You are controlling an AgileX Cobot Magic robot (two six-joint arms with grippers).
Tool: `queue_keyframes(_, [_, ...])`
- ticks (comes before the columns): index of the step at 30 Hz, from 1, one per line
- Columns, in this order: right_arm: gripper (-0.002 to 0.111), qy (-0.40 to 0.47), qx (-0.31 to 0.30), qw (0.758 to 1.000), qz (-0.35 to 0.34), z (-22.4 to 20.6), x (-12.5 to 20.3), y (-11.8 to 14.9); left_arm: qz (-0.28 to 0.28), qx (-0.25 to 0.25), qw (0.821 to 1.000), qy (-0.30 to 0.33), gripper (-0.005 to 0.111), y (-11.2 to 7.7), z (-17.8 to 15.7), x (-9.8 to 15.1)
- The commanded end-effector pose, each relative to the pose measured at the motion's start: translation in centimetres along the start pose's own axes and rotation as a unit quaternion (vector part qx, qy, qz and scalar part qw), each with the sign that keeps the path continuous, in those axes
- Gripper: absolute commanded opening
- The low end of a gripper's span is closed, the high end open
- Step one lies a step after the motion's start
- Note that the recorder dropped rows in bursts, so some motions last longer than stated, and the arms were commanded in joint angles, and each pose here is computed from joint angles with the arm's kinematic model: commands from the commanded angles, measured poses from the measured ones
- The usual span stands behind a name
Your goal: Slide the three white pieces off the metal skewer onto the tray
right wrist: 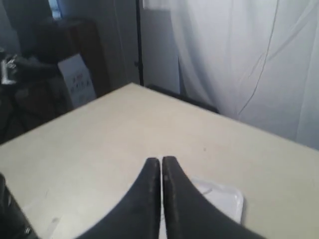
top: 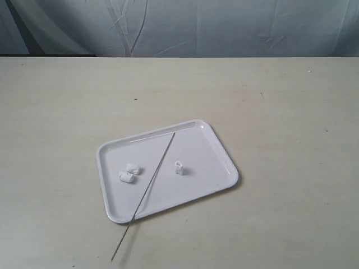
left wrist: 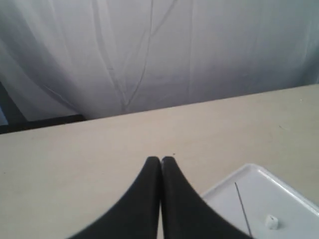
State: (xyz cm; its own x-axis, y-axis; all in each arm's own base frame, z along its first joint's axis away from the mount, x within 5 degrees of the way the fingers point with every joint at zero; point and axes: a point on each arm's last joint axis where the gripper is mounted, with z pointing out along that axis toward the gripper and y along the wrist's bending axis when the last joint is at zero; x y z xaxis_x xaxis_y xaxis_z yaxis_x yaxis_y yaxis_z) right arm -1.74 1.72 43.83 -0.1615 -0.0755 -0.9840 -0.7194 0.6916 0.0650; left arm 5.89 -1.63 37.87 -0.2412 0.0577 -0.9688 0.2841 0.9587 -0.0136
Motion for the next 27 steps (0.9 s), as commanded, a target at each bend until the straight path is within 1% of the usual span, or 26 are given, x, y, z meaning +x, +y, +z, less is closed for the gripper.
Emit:
queue_keyframes(1, [-0.001,-0.074,0.036,0.997,0.008,2.4,2.4,-1.4,-0.006,-0.043,0.999,-0.033,0.0,1.0,-3.9,1.4])
queue_keyframes(4, [-0.001,-0.063,0.065,0.996,0.013,6.0,6.3,-3.0,-0.016,-0.073,0.997,-0.032,0.0,1.6,-4.0,2.6])
queue_keyframes(6, [-0.001,-0.079,0.091,0.993,0.004,7.8,8.5,-4.0,-0.019,-0.077,0.996,-0.032,0.0,1.7,-3.3,3.2])
queue_keyframes(8, [-0.001,-0.113,0.118,0.986,-0.021,9.3,10.3,-5.0,-0.007,-0.073,0.996,-0.054,0.0,1.6,-2.6,3.4])
queue_keyframes(11, [-0.001,-0.164,0.14,0.975,-0.043,10.6,11.9,-5.7,0.025,-0.067,0.993,-0.094,0.0,1.4,-1.2,3.8])
queue_keyframes(12, [-0.001,-0.16,0.145,0.975,-0.056,10.9,12.4,-5.9,0.036,-0.068,0.993,-0.092,0.0,1.3,-0.6,4.2])
queue_keyframes(15, [-0.001,-0.102,0.157,0.98,-0.074,12.3,14.3,-6.5,0.051,-0.071,0.995,-0.051,0.0,1.4,1.1,5.8])
queue_keyframes(17, [-0.001,-0.078,0.161,0.982,-0.063,12.9,14.9,-6.8,0.052,-0.071,0.996,-0.024,0.0,1.4,1.9,6.7])
queue_keyframes(19, [-0.001,-0.066,0.162,0.984,-0.033,13.3,15.1,-6.9,0.039,-0.072,0.997,0.007,0.0,1.4,2.1,7.4])
queue_keyframes(23, [-0.001,-0.068,0.164,0.984,-0.011,13.3,15.2,-7.0,0.005,-0.067,0.996,0.056,0.0,1.3,2.1,8.3])
queue_keyframes(27, [-0.001,-0.07,0.165,0.984,-0.001,13.2,15.2,-7.0,0.005,-0.068,0.996,0.061,0.0,1.3,2.1,8.4])
